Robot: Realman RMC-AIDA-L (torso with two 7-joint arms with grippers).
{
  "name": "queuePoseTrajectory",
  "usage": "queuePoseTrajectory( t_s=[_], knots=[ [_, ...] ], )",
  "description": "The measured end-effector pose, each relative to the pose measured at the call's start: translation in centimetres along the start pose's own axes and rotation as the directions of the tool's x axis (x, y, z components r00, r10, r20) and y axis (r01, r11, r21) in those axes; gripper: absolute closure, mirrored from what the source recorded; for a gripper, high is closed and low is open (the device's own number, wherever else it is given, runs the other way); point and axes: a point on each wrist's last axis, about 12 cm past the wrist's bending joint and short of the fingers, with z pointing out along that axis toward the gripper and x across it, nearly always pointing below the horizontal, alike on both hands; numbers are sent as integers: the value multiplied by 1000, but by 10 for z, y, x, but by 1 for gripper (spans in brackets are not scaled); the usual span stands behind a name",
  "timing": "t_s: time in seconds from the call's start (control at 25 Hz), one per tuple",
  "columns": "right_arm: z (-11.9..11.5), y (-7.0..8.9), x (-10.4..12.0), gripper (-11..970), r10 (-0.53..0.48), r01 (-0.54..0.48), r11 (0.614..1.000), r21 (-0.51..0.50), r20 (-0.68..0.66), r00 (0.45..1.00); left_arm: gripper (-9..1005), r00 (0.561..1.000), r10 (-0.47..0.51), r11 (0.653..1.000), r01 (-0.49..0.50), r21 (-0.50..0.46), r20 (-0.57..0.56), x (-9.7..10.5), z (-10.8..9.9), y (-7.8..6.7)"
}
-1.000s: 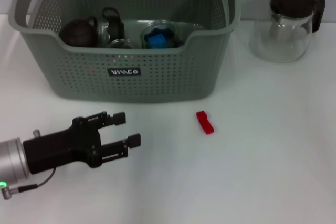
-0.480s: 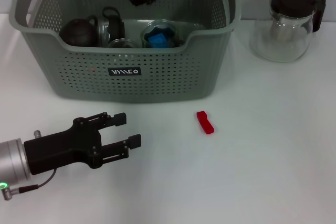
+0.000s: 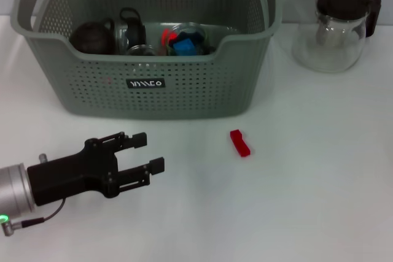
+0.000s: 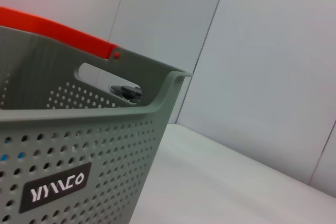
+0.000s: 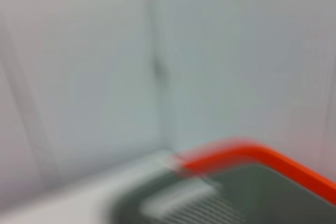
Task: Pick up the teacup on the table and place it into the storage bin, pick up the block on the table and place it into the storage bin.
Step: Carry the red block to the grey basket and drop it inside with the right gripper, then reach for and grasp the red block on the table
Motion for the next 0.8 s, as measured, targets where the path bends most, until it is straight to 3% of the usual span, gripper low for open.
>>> queuePoseTrajectory(
  t_s=[0.16, 0.28, 0.44, 0.56, 0.68, 0.8],
  knots=[
    [-63, 9, 38, 85, 6, 29, 978, -206, 169, 986, 257, 1000, 4, 1000, -4, -1, -1, -1, 1, 1],
    [-103, 11, 76, 41, 35, 13, 972, -235, 196, 980, 257, 1000, 5, 1000, -5, 0, 0, -1, 2, 1],
    [-137, 11, 118, 45, 77, -81, 971, -223, -25, 997, 257, 1000, 3, 1000, -3, 2, 0, -2, 1, 1],
    [-151, 9, 137, 47, 152, -203, 964, -174, -263, 953, 256, 1000, 4, 1000, -4, 1, -1, -2, 1, 2],
    [-150, 4, 139, 45, 208, -266, 961, -81, -422, 882, 256, 1000, 6, 1000, -6, 0, -1, -3, 2, 2],
    [-134, 4, 132, 49, 181, -249, 967, -59, -528, 830, 256, 1000, 6, 1000, -6, 0, -1, -3, 2, 2]
  ],
)
